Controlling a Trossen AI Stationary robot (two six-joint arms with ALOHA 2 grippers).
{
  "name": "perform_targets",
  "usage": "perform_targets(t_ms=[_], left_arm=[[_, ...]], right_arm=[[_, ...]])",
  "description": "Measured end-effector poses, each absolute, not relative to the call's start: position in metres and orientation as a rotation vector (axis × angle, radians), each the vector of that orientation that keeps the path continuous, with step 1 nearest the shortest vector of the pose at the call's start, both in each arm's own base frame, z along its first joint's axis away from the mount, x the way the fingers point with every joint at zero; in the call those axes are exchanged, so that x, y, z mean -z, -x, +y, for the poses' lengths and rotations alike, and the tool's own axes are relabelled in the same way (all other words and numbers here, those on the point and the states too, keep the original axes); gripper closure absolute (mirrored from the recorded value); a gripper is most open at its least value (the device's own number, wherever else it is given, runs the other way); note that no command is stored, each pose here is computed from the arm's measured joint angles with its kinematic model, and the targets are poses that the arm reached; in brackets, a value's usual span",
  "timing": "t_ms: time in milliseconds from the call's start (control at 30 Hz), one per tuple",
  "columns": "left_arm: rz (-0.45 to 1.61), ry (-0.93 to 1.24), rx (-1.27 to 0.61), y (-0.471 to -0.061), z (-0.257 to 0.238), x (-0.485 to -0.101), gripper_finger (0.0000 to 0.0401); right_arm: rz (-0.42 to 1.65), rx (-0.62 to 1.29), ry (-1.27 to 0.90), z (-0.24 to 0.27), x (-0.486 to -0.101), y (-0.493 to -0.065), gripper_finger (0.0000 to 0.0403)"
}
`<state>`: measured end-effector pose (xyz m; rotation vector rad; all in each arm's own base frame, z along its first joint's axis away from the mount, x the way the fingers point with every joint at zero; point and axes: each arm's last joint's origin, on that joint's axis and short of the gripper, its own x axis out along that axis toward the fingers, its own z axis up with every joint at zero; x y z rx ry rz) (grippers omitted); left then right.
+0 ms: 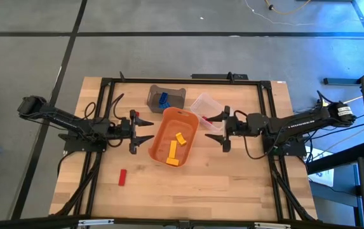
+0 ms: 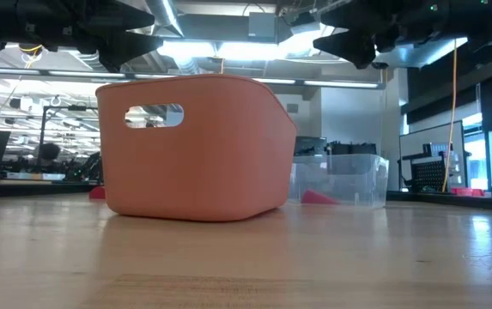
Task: Sort & place blocks by color
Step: Put the bottom red block into the transparent bin
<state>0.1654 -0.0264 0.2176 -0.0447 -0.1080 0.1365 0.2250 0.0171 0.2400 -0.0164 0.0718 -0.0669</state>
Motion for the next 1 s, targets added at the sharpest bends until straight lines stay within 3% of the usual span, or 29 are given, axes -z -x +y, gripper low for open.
perform_targets(t_ms=[1000], left_arm=[[-0.101, 0.049, -0.136, -0.1655, -0.0264, -0.2169, 0.015]], right_arm=[[0.088, 0.068, 0.017, 0.0171, -0.2383, -0.2251, 0.0091]])
